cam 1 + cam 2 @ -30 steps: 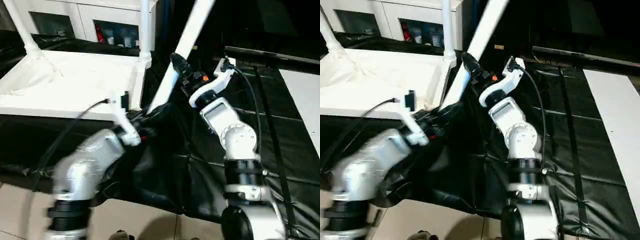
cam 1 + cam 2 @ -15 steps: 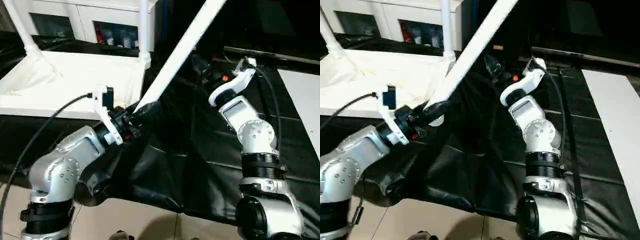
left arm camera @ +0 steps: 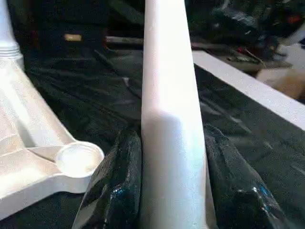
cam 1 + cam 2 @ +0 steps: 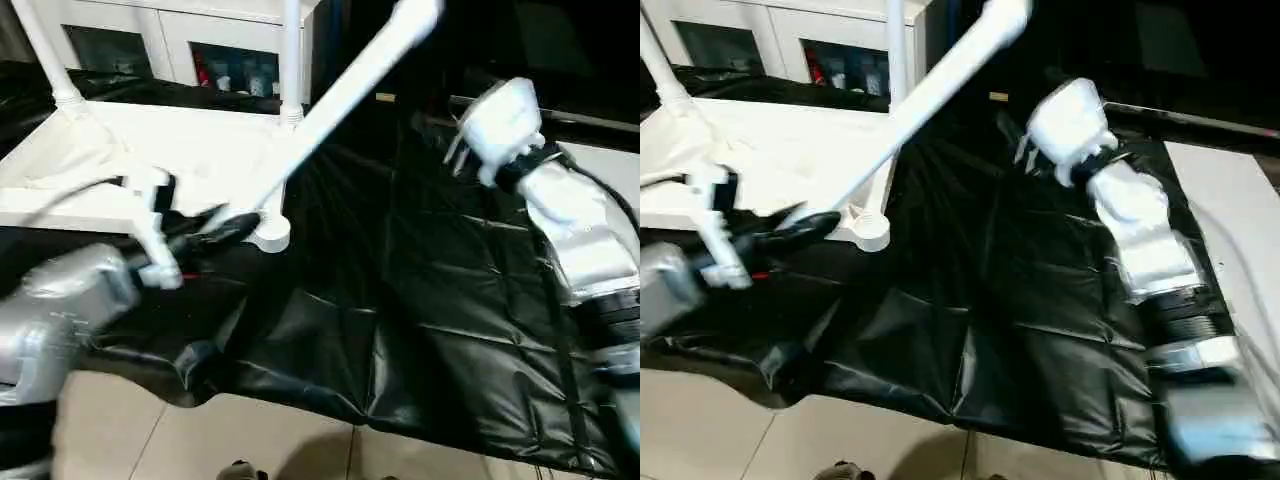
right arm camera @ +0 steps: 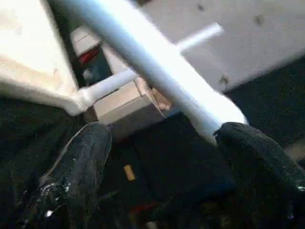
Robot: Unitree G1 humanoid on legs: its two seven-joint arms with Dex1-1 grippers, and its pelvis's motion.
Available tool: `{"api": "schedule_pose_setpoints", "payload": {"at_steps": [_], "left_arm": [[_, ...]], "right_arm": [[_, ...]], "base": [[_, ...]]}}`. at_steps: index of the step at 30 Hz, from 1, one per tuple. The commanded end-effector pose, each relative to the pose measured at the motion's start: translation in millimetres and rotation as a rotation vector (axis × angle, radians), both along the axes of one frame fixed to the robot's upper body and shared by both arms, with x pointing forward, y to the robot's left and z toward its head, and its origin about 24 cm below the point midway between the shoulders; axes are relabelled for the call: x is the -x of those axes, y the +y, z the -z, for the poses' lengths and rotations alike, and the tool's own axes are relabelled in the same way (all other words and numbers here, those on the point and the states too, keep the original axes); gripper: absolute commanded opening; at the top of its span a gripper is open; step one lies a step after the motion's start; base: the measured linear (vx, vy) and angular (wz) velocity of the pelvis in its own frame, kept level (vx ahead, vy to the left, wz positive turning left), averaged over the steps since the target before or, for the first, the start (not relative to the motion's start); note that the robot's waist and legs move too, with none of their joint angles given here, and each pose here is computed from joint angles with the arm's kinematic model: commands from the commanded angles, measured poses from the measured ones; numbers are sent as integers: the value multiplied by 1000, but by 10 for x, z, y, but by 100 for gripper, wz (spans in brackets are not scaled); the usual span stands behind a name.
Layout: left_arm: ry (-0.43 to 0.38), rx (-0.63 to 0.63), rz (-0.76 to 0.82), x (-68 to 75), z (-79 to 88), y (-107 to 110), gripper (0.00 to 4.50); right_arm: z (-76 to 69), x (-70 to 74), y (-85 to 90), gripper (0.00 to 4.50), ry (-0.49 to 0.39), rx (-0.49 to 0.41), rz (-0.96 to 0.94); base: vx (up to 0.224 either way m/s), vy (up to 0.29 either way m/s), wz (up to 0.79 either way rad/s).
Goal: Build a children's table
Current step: Pick table leg
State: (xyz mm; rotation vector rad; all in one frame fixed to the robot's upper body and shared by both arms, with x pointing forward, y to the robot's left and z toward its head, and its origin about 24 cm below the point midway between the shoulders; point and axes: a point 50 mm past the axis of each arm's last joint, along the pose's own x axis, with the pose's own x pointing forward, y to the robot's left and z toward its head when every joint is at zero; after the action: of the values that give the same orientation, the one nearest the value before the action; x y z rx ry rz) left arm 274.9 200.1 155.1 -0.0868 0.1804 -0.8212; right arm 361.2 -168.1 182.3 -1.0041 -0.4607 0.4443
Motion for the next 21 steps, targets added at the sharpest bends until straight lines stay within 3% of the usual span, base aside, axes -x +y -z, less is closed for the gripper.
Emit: {"api": "schedule_pose_setpoints", "payload": {"at_steps": [1,6,11,17,21], "left_arm": [[-3,-33,74,50,-23,-64,138],[16,-114,154,109,-11,-81,138],[30,-175,184,141,-5,-54,138],[31,-204,251,210,-34,-24,138],[42,-237,301,270,-47,18,138]], "right_arm": [[19,-16,37,395,-54,134,-6],[160,-82,26,395,-73,294,32],[164,-121,-18,395,-137,299,70],[302,-166,-104,395,-111,373,123],[374,-157,-143,354,-92,380,105]], "base": [[0,0,0],[0,0,0],[0,0,0],[0,0,0],[0,0,0]]}}
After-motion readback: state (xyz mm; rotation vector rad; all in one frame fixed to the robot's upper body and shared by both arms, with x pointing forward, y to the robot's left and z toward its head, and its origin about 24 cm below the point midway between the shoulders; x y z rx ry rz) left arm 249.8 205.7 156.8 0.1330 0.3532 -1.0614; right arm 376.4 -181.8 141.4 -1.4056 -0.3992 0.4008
